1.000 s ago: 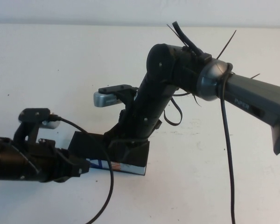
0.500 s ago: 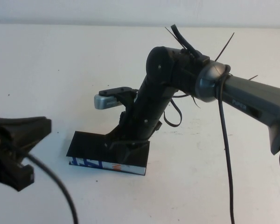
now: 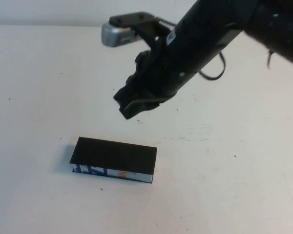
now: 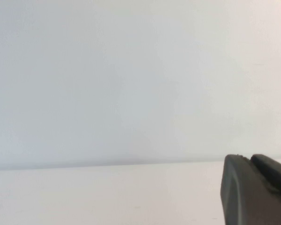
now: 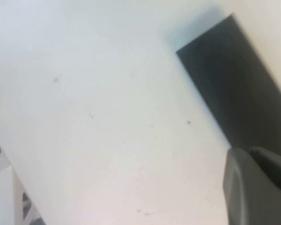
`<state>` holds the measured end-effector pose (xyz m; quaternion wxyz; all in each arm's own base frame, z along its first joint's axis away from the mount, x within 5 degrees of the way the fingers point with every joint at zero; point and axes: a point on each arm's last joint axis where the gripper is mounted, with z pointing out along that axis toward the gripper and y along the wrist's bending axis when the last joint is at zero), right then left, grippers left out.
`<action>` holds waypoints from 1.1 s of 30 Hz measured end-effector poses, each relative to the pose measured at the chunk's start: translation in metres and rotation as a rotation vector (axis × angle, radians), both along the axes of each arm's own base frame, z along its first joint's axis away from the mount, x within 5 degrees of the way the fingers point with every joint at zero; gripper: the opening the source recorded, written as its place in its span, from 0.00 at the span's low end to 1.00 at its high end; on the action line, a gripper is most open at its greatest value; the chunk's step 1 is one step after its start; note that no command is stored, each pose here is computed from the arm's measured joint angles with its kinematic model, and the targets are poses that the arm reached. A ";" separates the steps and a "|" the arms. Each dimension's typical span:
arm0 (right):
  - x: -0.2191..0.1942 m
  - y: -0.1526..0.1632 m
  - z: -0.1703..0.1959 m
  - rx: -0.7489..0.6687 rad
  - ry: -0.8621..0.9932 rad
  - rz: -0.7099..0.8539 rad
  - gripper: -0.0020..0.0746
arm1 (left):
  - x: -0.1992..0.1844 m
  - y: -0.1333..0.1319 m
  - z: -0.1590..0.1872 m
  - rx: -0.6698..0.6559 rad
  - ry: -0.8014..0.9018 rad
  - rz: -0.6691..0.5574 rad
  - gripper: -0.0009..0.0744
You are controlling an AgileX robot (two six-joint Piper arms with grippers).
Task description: Return glasses to glasses case
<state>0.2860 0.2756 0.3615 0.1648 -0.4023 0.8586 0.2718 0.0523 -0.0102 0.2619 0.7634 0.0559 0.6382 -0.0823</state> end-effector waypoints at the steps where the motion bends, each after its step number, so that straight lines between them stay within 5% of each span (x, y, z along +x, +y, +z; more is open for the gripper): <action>1: -0.006 -0.006 0.012 0.008 -0.029 -0.006 0.01 | -0.001 0.003 -0.009 -0.007 -0.009 0.026 0.01; 6: -0.033 -0.034 0.061 0.045 -0.142 -0.043 0.01 | 0.003 0.006 -0.049 -0.007 0.050 0.074 0.01; 15: -0.077 -0.082 0.097 0.031 -0.248 -0.157 0.01 | 0.004 0.006 -0.053 -0.016 0.065 0.070 0.01; 20: -0.110 -0.114 0.086 0.010 -0.246 -0.220 0.01 | 0.004 0.006 -0.053 -0.018 0.065 0.070 0.01; 33: -0.204 -0.192 0.005 0.259 -0.377 -0.388 0.01 | 0.004 0.006 -0.053 -0.021 0.064 0.070 0.01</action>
